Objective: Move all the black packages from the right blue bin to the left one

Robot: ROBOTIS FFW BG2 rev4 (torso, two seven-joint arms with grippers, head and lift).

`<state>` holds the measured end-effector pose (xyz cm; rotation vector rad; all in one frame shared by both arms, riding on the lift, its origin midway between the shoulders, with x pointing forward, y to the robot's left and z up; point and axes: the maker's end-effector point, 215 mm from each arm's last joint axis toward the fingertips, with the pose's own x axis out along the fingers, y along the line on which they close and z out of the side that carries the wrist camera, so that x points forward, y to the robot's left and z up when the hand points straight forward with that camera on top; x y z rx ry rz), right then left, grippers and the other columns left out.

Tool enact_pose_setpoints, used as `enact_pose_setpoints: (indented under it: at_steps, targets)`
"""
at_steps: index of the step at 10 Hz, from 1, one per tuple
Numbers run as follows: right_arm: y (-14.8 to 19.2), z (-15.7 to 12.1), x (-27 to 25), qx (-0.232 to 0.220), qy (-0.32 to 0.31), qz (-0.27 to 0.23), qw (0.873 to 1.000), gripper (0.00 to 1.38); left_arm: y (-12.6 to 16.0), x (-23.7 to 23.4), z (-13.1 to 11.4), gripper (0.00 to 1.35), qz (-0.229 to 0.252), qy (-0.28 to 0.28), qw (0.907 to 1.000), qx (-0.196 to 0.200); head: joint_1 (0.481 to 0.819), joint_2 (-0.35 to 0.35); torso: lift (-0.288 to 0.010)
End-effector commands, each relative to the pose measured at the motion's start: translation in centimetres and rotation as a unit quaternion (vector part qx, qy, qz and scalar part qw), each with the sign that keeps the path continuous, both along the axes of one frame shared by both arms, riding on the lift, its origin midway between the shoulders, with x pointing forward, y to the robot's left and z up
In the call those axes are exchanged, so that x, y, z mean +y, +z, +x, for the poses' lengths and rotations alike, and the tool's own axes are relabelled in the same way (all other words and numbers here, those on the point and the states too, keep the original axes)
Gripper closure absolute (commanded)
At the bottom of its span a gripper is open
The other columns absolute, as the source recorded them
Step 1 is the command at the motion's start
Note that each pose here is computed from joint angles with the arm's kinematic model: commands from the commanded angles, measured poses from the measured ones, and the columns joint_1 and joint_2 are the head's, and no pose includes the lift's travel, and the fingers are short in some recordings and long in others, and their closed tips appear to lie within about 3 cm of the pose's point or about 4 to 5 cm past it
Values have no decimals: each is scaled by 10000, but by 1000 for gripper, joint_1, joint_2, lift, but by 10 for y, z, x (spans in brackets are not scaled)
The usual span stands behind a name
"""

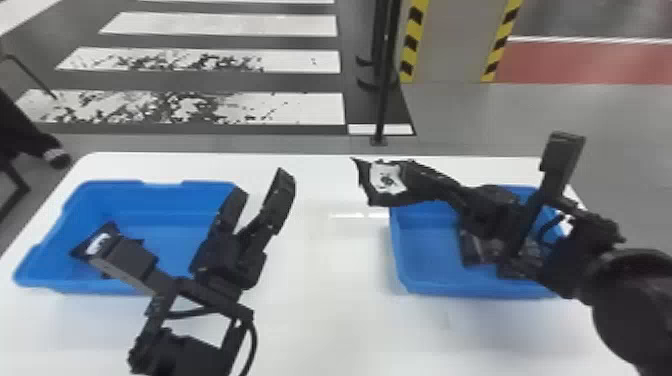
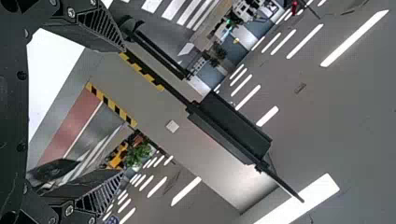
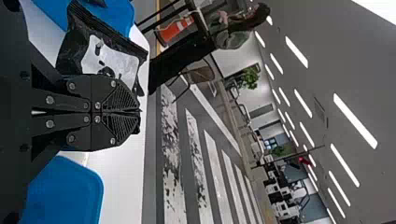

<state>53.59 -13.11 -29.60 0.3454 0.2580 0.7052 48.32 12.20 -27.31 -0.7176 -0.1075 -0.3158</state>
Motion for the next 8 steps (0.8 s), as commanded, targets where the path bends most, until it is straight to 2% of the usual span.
enact_pose_setpoints:
  at_steps: [1, 5, 8]
  targets:
    - [2, -2, 26, -15, 251, 150, 9996, 1248, -1, -20, -1, 148, 28, -232, 9997, 46, 695, -10, -168]
    - [13, -13, 79, -53, 774, 392, 9962, 1248, -4, -40, -4, 148, 52, -479, 9988, 102, 695, 21, -168]
    - [15, -19, 96, -49, 959, 492, 9942, 1246, -4, -48, -6, 150, 44, -574, 9983, 105, 695, 34, -168]
